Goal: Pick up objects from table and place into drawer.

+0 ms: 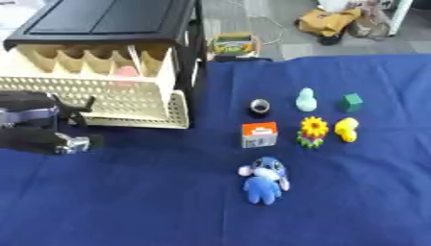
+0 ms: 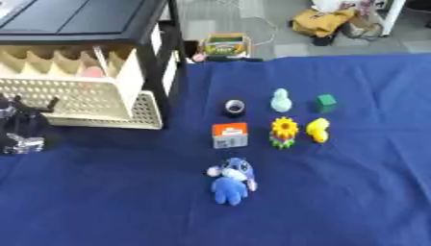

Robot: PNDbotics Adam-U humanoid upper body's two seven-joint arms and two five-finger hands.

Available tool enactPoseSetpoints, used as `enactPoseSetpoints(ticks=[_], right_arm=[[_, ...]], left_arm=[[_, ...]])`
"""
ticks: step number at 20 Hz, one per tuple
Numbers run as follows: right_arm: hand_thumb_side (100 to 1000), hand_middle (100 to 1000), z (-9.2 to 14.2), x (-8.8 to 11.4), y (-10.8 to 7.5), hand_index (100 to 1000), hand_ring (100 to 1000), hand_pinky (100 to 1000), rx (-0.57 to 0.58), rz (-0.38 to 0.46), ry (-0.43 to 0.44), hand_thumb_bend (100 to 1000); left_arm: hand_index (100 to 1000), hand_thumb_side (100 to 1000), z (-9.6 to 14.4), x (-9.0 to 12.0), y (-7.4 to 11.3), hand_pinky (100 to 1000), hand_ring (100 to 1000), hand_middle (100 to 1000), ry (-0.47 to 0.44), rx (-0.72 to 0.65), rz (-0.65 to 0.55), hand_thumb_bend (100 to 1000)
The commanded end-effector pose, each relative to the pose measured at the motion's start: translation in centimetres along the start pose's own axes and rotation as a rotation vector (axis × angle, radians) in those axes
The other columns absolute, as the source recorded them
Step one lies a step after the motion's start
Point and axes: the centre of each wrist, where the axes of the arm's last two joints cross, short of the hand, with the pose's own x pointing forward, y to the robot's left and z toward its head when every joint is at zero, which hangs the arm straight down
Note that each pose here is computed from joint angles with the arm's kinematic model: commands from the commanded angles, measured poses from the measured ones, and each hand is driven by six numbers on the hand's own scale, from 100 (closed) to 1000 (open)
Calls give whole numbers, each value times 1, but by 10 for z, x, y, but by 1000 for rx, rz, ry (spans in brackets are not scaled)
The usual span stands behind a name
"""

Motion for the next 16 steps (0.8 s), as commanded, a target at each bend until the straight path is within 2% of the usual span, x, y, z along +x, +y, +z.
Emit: enactPoseSetpoints(ticks=[1,7,16], right_arm=[[648,594,-9,10,-4,740,653,690,-13,11,-37,169],[641,587,-13,14,-2,739,653,690,-15,12,-35,168],[641,581,-13,14,-2,737,652,691,-8,16,-27,173]], left_arm=[[880,1000,3,-7,10,324,554,549,52,27,9,375],[888,1000,-4,-8,12,335,571,586,56,36,23,360],[895,1000,-14,-7,21,345,550,564,50,98,93,313]])
